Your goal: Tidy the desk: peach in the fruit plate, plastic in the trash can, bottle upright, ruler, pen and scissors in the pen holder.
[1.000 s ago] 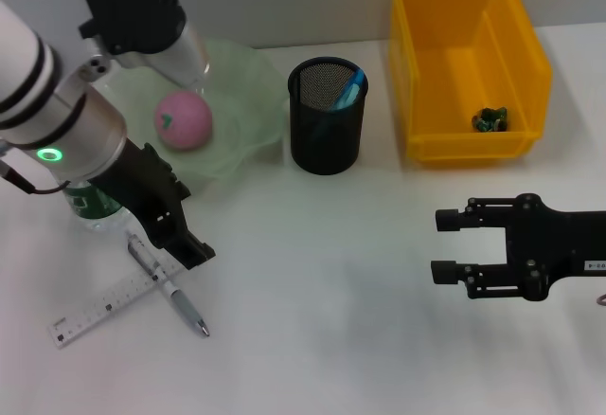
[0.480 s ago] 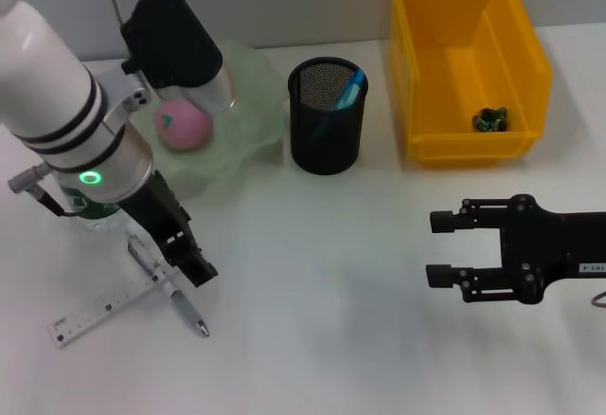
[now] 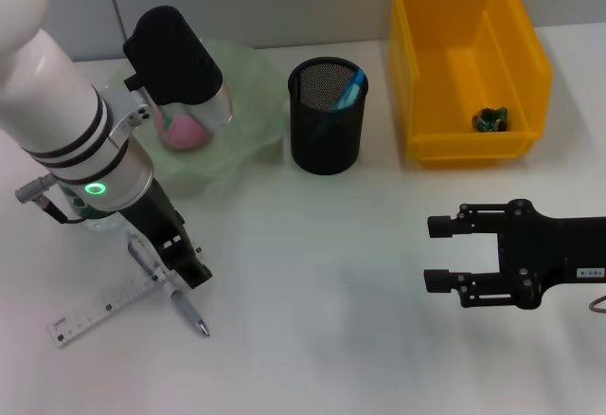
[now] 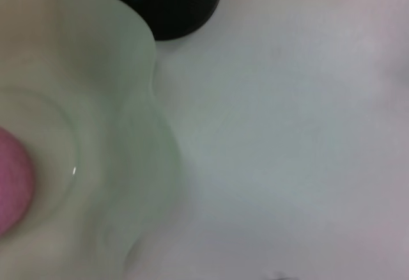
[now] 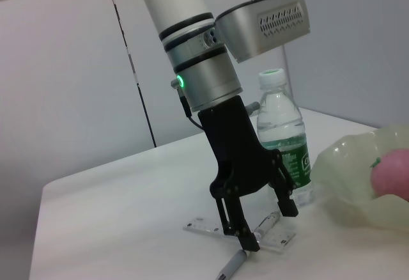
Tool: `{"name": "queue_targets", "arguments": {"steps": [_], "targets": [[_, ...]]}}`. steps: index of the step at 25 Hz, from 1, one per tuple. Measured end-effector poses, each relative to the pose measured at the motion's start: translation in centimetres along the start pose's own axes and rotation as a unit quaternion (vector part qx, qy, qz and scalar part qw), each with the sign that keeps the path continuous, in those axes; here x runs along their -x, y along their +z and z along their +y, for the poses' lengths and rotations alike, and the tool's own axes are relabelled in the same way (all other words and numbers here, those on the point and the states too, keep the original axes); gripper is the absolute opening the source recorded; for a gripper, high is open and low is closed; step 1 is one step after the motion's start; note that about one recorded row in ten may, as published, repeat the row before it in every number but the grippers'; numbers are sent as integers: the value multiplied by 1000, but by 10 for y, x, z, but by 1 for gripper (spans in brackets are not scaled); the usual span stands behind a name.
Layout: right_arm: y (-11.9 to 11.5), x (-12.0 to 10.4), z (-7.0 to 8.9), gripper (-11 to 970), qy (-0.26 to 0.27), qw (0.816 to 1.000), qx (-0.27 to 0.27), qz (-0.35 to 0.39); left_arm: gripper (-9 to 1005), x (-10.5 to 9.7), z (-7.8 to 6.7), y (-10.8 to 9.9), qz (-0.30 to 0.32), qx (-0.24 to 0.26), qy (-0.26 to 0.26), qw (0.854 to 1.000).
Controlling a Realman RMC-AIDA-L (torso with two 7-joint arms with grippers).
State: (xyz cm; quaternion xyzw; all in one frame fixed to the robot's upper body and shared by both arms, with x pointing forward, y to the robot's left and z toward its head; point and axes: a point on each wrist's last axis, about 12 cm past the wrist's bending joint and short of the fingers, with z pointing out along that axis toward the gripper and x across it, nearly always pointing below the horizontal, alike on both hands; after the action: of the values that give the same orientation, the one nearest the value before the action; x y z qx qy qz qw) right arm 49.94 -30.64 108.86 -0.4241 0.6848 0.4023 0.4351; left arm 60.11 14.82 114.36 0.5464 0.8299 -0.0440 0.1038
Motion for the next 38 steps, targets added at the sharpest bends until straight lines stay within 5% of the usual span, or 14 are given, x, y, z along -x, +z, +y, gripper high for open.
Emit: {"name": "queue_targets", "arguments": {"steps": [25, 38], "targets": [[1, 0, 0, 693, 2, 1000, -2, -5, 802, -6, 1, 18, 9, 9, 11, 1000], [1, 0, 1, 693, 5, 1000, 1, -7, 520, -6, 0, 21, 9, 10, 15, 1000]]}}
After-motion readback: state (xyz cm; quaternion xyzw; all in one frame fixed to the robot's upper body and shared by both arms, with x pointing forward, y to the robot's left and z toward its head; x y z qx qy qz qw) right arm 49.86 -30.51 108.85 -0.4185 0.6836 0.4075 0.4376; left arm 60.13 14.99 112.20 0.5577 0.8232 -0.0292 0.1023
